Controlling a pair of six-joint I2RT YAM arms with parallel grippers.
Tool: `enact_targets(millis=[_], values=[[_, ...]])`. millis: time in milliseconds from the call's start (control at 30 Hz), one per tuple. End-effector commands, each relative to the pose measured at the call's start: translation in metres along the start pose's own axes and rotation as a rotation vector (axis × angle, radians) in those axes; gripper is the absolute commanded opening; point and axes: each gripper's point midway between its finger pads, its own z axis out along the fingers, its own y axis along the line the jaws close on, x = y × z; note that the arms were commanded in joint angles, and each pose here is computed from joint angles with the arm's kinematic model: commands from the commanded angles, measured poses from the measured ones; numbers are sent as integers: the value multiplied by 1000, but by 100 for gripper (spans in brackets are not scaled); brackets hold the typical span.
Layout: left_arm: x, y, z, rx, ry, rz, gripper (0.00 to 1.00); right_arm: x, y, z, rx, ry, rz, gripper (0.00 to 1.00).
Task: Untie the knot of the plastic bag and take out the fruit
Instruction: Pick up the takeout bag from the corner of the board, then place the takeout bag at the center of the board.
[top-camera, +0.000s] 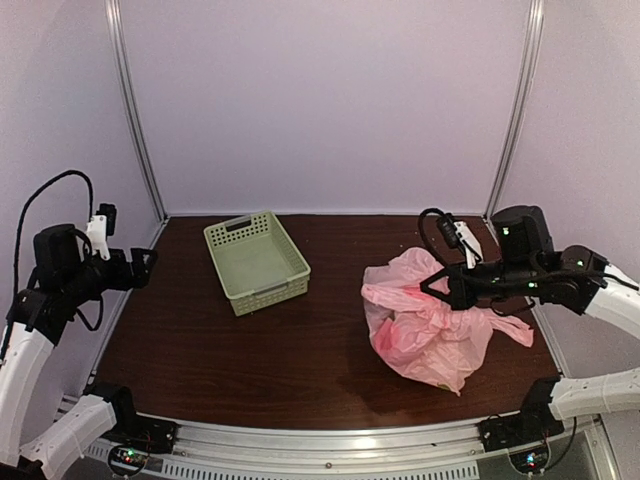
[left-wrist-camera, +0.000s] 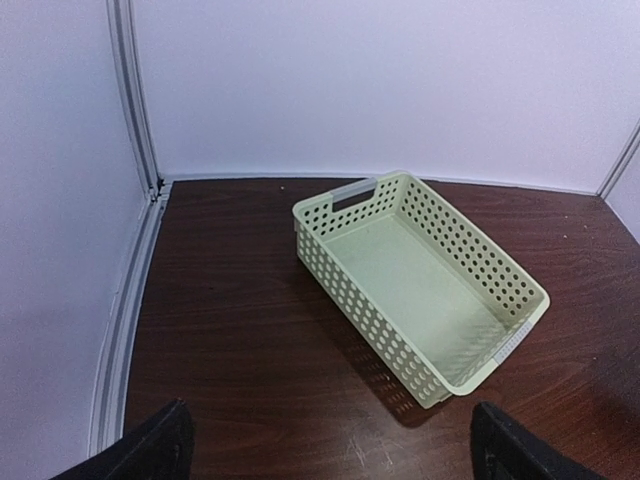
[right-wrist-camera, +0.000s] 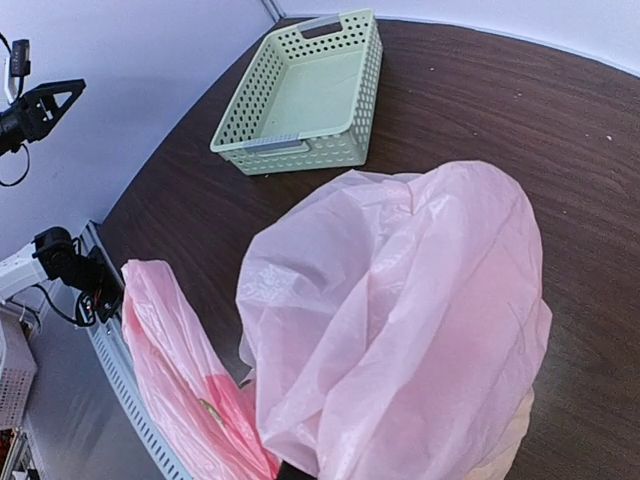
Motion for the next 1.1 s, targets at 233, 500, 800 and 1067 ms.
enact_targets(millis=[233,500,800,1067], values=[[-9,-16,0,92,-55,51,97,-12,77,40,-196,31,-229,0],[-8,-15,1,91,-52,51,97,15,116,99,-224,157,-364,0],[-7,-15,2,89,-48,49,97,48,144,150,-244,278,-470,0],[-6,-13,4,83,-40,45,97,49,149,164,-238,249,-439,37]])
